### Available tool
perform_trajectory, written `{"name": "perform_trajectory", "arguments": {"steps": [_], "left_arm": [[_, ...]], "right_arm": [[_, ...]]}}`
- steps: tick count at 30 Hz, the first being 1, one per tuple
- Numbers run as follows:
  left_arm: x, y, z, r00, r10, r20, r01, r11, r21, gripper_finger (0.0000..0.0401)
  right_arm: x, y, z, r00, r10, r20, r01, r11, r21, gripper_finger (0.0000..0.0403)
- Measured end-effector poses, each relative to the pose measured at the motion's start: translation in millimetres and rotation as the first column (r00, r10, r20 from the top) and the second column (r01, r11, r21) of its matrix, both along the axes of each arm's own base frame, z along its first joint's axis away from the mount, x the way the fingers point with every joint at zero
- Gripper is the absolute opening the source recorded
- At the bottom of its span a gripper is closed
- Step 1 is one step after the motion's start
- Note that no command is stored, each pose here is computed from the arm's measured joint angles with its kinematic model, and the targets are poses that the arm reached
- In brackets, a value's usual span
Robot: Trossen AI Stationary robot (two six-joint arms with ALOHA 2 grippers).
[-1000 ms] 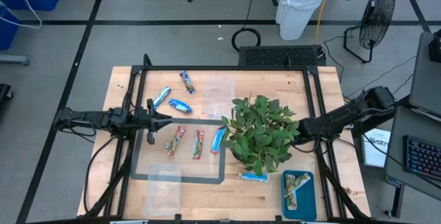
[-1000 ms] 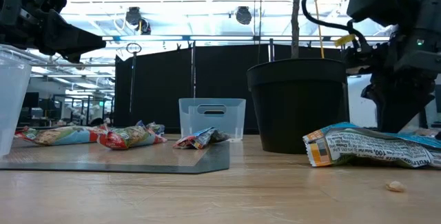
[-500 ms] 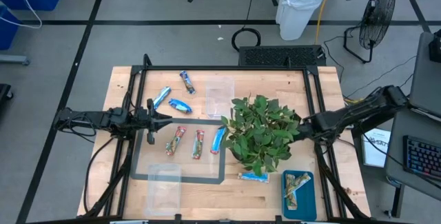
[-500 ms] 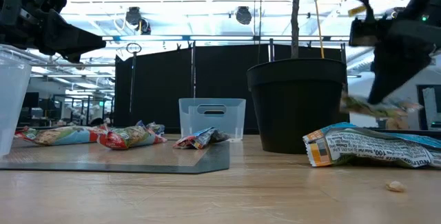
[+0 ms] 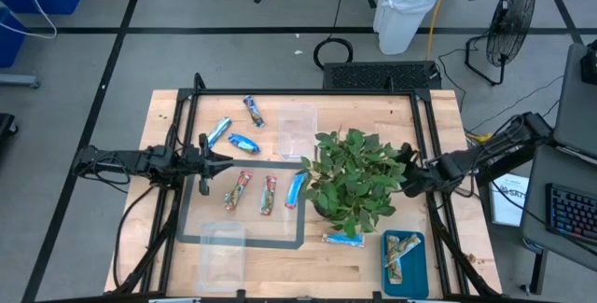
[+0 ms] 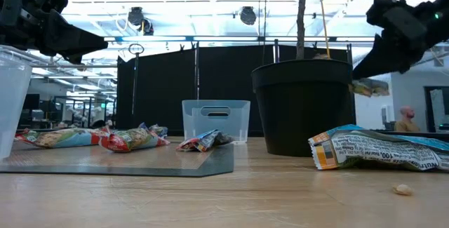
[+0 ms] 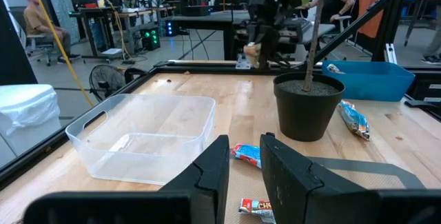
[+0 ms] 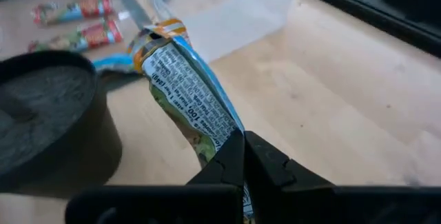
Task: Pick and place Granola Bars by type
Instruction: Put the green granola bar into the blue bin
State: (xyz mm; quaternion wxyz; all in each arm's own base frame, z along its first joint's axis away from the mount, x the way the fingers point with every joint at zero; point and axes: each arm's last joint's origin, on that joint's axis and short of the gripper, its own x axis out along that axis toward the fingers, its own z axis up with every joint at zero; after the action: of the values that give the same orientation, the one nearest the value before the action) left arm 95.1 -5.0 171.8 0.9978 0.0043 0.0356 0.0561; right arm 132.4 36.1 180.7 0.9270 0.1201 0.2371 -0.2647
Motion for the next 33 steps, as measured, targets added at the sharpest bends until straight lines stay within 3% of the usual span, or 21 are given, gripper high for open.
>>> {"name": "perform_trajectory", "arguments": {"steps": [6,17,22,27,29,33], "left_arm": [[0.0,0.0,0.1,1.0,0.0,0.001,0.0,1.0,0.0,0.0088],[0.0,0.0,0.1,1.0,0.0,0.0,0.0,1.0,0.0,0.0088],[0.0,0.0,0.0,1.0,0.0,0.0,0.0,1.0,0.0,0.0088],[0.0,0.0,0.1,1.0,0.0,0.0,0.0,1.0,0.0,0.0088],[0.0,0.0,0.1,1.0,0.0,0.0,0.0,1.0,0.0,0.0088],[0.0,0.0,0.0,1.0,0.0,0.0,0.0,1.0,0.0,0.0088]], "right_arm": [[-16.7,-11.6,-7.3,0.991,-0.031,0.131,0.038,0.998,-0.05,0.0],[-42.5,-28.0,32.2,0.917,-0.011,0.398,0.099,0.975,-0.201,0.0],[-48.6,-26.7,47.8,0.826,0.149,0.543,-0.063,0.983,-0.175,0.0],[-51.5,-20.9,64.8,0.669,0.348,0.657,-0.243,0.937,-0.249,0.0],[-55.3,-20.7,75.1,0.61,0.384,0.693,-0.237,0.923,-0.302,0.0],[-66.4,-23.8,98.3,0.573,0.429,0.699,-0.175,0.897,-0.407,0.0]]}}
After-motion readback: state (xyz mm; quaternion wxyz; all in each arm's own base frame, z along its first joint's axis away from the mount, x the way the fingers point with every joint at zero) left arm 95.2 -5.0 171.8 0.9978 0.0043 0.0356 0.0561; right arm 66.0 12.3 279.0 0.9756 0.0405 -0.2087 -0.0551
